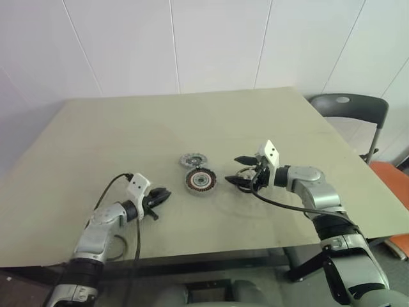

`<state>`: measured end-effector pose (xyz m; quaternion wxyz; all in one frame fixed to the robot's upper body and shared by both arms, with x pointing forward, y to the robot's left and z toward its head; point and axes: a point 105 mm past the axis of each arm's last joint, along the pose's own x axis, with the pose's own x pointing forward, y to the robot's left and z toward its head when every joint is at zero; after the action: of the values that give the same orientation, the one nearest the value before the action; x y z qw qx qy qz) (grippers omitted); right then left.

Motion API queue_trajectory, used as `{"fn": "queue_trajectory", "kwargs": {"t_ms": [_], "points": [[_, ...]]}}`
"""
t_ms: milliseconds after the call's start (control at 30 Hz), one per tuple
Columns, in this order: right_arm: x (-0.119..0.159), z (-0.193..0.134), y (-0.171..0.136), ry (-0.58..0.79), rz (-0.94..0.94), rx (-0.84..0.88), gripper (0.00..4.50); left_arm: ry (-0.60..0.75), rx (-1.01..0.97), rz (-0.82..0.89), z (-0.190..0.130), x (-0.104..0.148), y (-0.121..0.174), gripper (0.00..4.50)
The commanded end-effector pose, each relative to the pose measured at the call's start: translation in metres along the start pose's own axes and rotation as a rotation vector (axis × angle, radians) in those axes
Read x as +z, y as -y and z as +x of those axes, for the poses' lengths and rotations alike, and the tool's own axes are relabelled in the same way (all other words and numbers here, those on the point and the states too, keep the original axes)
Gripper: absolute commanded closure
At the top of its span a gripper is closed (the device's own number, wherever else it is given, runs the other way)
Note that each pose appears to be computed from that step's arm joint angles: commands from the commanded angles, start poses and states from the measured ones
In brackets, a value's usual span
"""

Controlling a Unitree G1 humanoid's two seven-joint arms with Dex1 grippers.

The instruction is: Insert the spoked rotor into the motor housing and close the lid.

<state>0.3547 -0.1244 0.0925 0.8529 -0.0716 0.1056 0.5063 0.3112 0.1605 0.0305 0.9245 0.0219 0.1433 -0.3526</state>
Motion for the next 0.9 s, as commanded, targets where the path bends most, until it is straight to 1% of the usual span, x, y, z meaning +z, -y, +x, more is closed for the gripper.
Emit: {"fn": "queue_trajectory", "kwargs": {"t_ms": [33, 200, 300, 433, 700, 767, 900], "points": [[0.017, 0.003, 0.002, 0.041, -0.046, 0.001, 0.0, 0.147, -0.029, 0.052, 0.008, 0.046, -0.001, 3.79], [0.018, 0.006, 0.001, 0.044, -0.044, 0.005, 0.0, 0.197, -0.105, 0.102, 0.031, 0.074, 0.002, 3.79], [0.018, 0.007, -0.001, 0.048, -0.043, 0.007, 0.0, 0.213, -0.168, 0.121, 0.043, 0.085, 0.006, 3.79], [0.018, 0.008, -0.002, 0.054, -0.041, 0.005, 0.0, 0.171, -0.26, 0.174, 0.056, 0.081, 0.009, 3.79], [0.018, 0.007, -0.003, 0.065, -0.037, -0.004, 0.0, 0.154, -0.383, 0.228, 0.071, 0.085, 0.013, 3.79], [0.018, 0.007, -0.003, 0.066, -0.035, -0.008, 0.0, 0.156, -0.41, 0.238, 0.074, 0.086, 0.017, 3.79], [0.018, 0.006, -0.004, 0.069, -0.033, -0.014, 0.0, 0.12, -0.466, 0.285, 0.082, 0.082, 0.027, 3.79]]}}
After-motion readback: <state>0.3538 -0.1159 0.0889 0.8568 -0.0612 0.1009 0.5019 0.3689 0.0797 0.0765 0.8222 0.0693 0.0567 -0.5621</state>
